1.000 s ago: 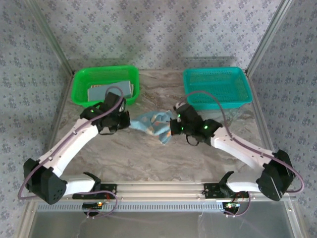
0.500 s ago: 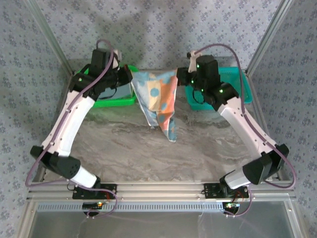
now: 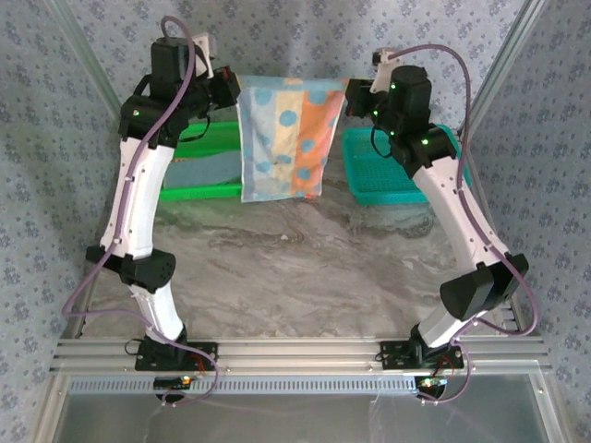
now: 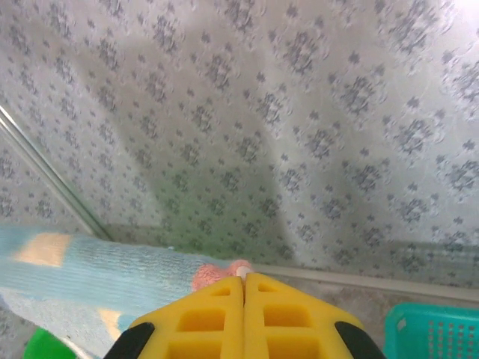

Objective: Fold and stack the towels

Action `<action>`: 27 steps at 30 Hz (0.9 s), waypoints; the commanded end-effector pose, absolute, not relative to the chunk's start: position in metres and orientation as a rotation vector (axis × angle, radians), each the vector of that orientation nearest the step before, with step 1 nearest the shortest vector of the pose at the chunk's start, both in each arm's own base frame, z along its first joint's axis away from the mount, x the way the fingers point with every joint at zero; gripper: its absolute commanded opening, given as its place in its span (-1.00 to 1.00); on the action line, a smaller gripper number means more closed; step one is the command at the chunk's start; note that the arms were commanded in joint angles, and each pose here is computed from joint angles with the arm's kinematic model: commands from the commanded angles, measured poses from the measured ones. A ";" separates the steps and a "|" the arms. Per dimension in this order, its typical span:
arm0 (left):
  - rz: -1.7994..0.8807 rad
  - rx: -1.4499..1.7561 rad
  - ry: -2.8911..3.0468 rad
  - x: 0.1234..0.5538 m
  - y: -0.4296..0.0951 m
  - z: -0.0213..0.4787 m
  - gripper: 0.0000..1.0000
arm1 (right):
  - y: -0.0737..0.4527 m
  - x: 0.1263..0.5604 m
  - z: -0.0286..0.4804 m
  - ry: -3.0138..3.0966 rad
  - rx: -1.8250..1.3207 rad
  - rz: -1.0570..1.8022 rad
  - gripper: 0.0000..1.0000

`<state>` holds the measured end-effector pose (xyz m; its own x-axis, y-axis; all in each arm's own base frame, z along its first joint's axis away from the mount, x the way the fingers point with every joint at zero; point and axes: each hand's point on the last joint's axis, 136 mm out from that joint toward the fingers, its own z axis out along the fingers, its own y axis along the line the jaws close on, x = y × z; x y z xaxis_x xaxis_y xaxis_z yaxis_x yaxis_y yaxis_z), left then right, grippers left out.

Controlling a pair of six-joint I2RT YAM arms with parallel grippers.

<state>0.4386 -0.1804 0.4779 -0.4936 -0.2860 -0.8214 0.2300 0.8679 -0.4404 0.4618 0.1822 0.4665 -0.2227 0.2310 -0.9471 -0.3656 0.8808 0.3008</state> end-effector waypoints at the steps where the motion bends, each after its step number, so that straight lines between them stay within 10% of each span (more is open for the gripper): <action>1: -0.649 0.000 1.975 0.432 -0.182 0.488 -1.00 | 0.185 0.455 0.501 1.611 -0.137 0.600 -1.00; 27: -0.717 0.158 1.889 0.260 -0.180 0.502 -1.00 | 0.205 0.276 0.516 1.548 -0.332 0.646 -1.00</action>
